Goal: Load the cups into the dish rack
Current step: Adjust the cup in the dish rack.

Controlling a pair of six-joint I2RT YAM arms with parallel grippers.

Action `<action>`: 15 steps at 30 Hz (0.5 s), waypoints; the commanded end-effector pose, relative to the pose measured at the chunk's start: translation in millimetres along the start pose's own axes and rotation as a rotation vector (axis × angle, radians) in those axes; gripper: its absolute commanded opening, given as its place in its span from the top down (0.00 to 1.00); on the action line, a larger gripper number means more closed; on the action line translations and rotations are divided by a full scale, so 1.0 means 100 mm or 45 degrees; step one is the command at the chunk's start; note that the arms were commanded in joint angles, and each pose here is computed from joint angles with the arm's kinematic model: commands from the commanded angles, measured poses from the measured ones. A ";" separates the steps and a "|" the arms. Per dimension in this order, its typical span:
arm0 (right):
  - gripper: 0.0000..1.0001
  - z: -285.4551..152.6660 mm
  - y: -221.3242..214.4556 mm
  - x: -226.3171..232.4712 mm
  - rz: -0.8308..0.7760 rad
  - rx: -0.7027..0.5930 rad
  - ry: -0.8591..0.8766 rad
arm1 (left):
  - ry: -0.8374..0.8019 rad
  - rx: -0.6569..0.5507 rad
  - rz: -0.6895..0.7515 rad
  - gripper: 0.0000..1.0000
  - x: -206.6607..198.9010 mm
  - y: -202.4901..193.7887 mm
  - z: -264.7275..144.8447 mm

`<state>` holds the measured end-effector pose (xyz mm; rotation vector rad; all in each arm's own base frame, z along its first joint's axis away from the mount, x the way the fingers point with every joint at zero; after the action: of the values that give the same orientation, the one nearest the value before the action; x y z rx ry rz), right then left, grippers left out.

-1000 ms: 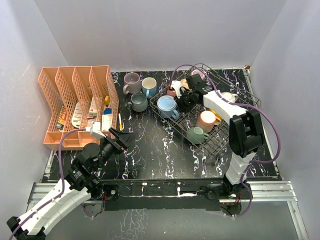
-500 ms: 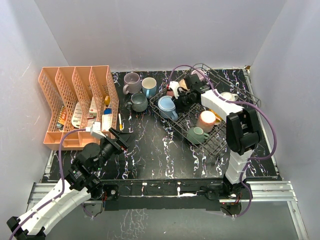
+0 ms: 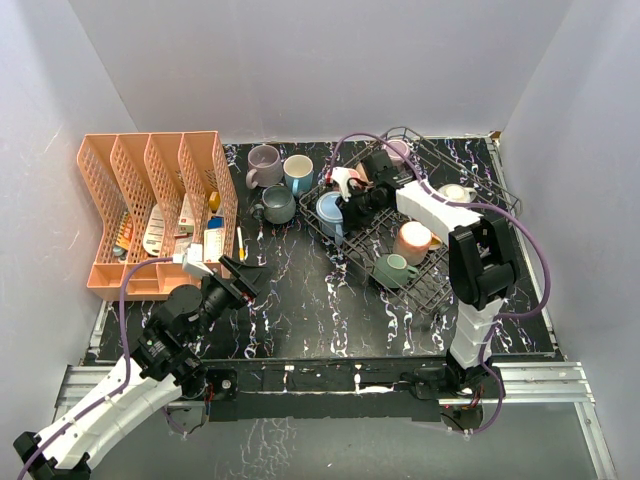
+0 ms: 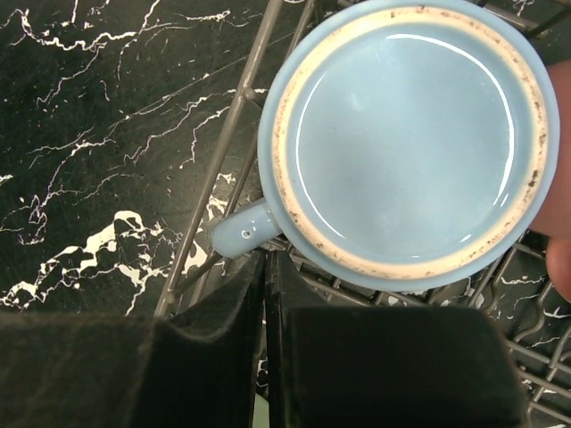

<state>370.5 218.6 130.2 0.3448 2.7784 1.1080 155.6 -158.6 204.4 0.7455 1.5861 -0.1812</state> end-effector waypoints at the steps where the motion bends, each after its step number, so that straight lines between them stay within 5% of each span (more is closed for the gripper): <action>1: 0.92 -0.33 0.25 -0.12 -0.082 -0.097 -0.085 | -0.026 -0.023 0.005 0.03 -0.08 0.05 -0.04; 15: 0.91 -0.69 -0.08 -0.84 -0.018 -0.033 -0.375 | -0.032 -0.017 0.009 0.03 -0.10 0.05 -0.01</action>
<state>404.6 145.9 166.5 0.4827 2.5878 1.0611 154.9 -157.0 203.9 0.7441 1.5880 -0.1748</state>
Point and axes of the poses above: each gripper's point midway between its finger pads, its own z axis out along the fingers, its own x axis along the line the jaws close on, y = z × x, the point moved 4 cm from there along -z, back along the fingers, and after that the axes turned 12 degrees about -z, right-handed, at the moved point
